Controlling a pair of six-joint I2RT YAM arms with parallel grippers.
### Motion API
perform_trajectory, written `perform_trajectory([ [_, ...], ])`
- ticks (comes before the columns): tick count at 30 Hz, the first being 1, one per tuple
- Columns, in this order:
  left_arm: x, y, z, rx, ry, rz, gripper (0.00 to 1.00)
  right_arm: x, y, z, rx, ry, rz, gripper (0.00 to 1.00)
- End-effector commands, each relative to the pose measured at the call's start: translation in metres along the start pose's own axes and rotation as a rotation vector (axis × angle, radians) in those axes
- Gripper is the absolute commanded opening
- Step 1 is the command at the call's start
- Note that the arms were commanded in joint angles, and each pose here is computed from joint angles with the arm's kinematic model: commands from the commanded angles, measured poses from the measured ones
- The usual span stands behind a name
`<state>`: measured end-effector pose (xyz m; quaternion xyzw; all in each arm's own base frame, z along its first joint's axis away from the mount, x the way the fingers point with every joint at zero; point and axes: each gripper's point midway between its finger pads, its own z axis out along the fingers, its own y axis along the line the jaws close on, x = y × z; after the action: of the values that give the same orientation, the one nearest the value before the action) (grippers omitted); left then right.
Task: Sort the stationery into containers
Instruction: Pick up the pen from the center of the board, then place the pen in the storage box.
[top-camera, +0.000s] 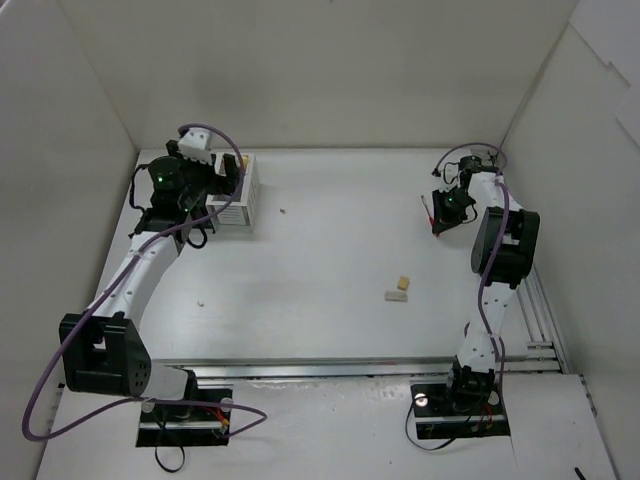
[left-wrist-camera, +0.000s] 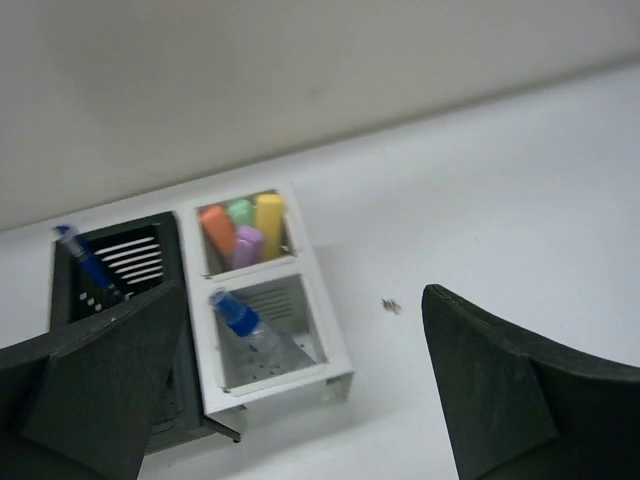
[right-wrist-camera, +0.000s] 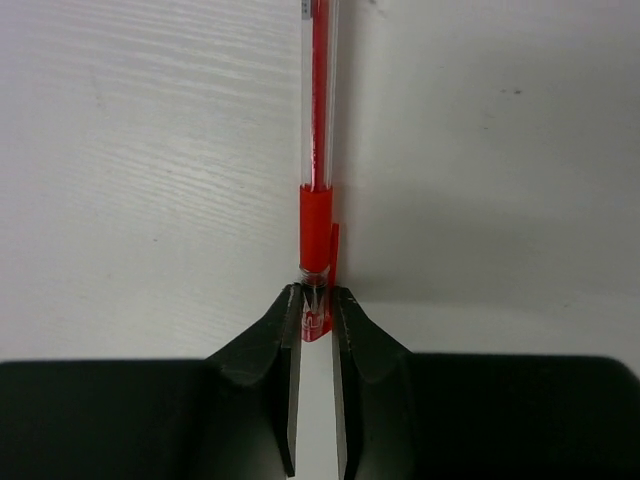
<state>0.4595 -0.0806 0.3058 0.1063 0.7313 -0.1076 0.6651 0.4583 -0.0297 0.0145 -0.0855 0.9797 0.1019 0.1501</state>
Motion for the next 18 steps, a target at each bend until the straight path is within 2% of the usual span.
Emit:
perform_trajectory([
  [1, -0.020, -0.068, -0.004, 0.311, -0.006, 0.270, 1.00, -0.019, 0.040, -0.050, -0.112, -0.100, -0.058, 0.00],
  [2, -0.027, -0.095, -0.004, 0.376, -0.016, 0.321, 1.00, -0.022, 0.053, -0.066, -0.116, -0.112, -0.029, 0.00],
  [3, -0.012, -0.107, -0.001, 0.416, 0.036, 0.348, 1.00, -0.022, 0.061, -0.073, -0.115, -0.109, 0.010, 0.00],
  [7, 0.009, -0.172, -0.005, 0.592, 0.051, 0.561, 1.00, -0.005, 0.142, -0.094, -0.339, -0.075, 0.105, 0.00],
  [8, 0.008, -0.182, -0.006, 0.622, 0.025, 0.653, 1.00, -0.001, 0.175, -0.102, -0.375, -0.073, 0.064, 0.00],
  [10, 0.019, -0.209, -0.014, 0.706, 0.019, 0.731, 1.00, 0.017, 0.205, -0.103, -0.415, -0.033, 0.043, 0.00],
  [11, 0.023, -0.214, -0.016, 0.735, 0.000, 0.788, 1.00, 0.023, 0.236, -0.115, -0.473, -0.040, -0.022, 0.00],
  [14, 0.029, -0.232, -0.031, 0.841, -0.041, 0.879, 1.00, 0.040, 0.287, -0.135, -0.584, -0.029, -0.129, 0.00],
  [18, 0.033, -0.243, -0.051, 0.940, -0.076, 0.945, 1.00, 0.058, 0.324, -0.153, -0.652, 0.002, -0.160, 0.00],
])
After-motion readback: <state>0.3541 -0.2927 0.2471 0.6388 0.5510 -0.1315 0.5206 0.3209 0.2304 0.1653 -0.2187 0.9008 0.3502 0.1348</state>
